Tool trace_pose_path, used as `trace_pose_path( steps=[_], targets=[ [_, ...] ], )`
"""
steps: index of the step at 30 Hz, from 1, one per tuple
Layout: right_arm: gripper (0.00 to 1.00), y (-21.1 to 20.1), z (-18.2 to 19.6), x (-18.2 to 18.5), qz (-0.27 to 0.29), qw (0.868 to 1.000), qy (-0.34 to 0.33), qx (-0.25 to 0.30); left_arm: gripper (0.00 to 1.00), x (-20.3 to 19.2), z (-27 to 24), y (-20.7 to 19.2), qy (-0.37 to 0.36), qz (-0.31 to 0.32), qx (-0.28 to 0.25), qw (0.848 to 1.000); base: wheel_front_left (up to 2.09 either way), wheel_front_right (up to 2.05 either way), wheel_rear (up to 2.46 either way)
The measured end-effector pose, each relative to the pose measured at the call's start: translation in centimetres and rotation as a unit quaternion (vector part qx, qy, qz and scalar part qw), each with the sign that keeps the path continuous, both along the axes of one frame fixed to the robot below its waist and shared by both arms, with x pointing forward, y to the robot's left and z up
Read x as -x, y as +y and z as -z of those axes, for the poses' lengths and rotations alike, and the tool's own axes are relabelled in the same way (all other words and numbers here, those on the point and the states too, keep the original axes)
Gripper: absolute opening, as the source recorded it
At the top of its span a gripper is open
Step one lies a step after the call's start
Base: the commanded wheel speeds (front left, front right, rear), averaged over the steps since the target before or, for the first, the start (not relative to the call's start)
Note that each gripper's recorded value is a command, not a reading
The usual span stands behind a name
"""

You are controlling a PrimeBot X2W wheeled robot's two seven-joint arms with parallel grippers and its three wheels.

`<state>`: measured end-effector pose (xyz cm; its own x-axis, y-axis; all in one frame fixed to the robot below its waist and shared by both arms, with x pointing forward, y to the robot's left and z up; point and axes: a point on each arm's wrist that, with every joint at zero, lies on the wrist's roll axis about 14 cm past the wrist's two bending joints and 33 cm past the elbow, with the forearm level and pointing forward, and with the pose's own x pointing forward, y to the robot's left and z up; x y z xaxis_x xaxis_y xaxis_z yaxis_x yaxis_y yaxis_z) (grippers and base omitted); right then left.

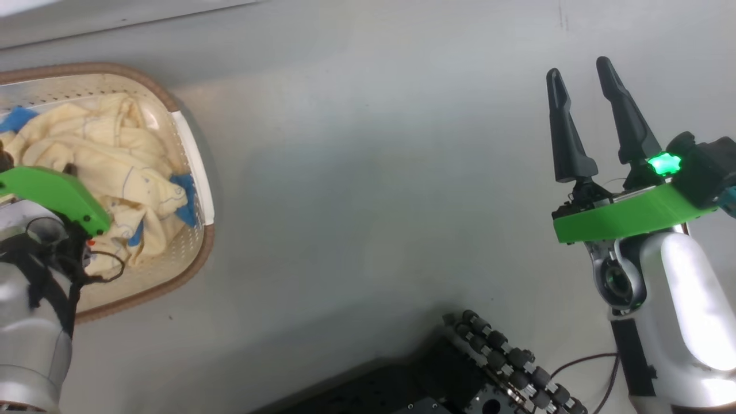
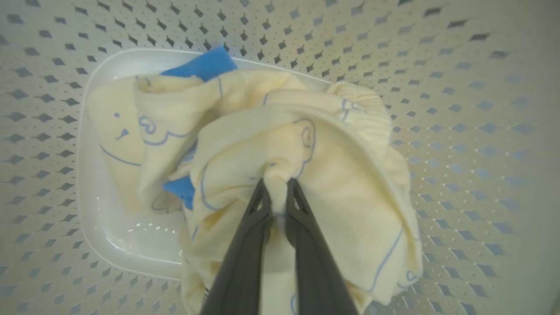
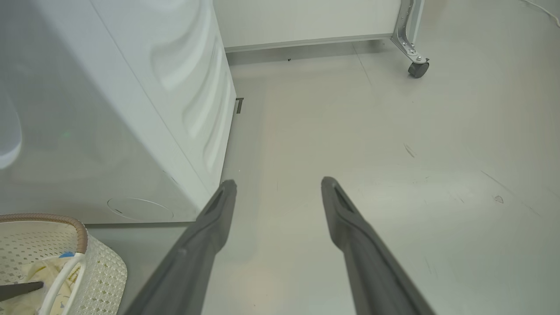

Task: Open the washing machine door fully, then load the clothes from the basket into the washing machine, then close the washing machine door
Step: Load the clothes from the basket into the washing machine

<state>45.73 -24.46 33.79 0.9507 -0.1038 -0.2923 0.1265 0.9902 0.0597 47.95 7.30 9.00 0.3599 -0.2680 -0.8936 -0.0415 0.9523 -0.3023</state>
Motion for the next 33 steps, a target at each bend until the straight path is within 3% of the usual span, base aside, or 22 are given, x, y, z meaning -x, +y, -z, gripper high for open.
trace_pose_path(
  steps=[7, 17, 23, 33],
  targets=[
    [1.0, 0.6, -1.9, -0.5, -0.009, 1.0, -0.021, 0.006, 0.0, -2.8, -4.6, 0.4, -0.109, -0.013, 0.005, 0.994, 0.0, 0.0, 0.0],
    [1.0, 1.7, -5.5, 0.1, -0.024, 0.999, -0.039, 0.015, 0.0, -4.3, -12.8, 1.6, -0.233, -0.026, 0.007, 0.972, 0.0, 0.0, 0.0],
    [1.0, 2.4, -8.3, 1.0, -0.032, 0.998, -0.058, 0.015, 0.0, -4.9, -19.7, 3.0, -0.332, -0.035, -0.002, 0.943, 0.0, 0.0, 0.0],
    [1.0, 2.8, -12.4, 3.1, -0.033, 0.995, -0.091, 0.013, 0.0, -1.1, -28.7, 4.7, -0.441, -0.044, -0.022, 0.896, 0.0, 0.0, 0.0]
  ],
)
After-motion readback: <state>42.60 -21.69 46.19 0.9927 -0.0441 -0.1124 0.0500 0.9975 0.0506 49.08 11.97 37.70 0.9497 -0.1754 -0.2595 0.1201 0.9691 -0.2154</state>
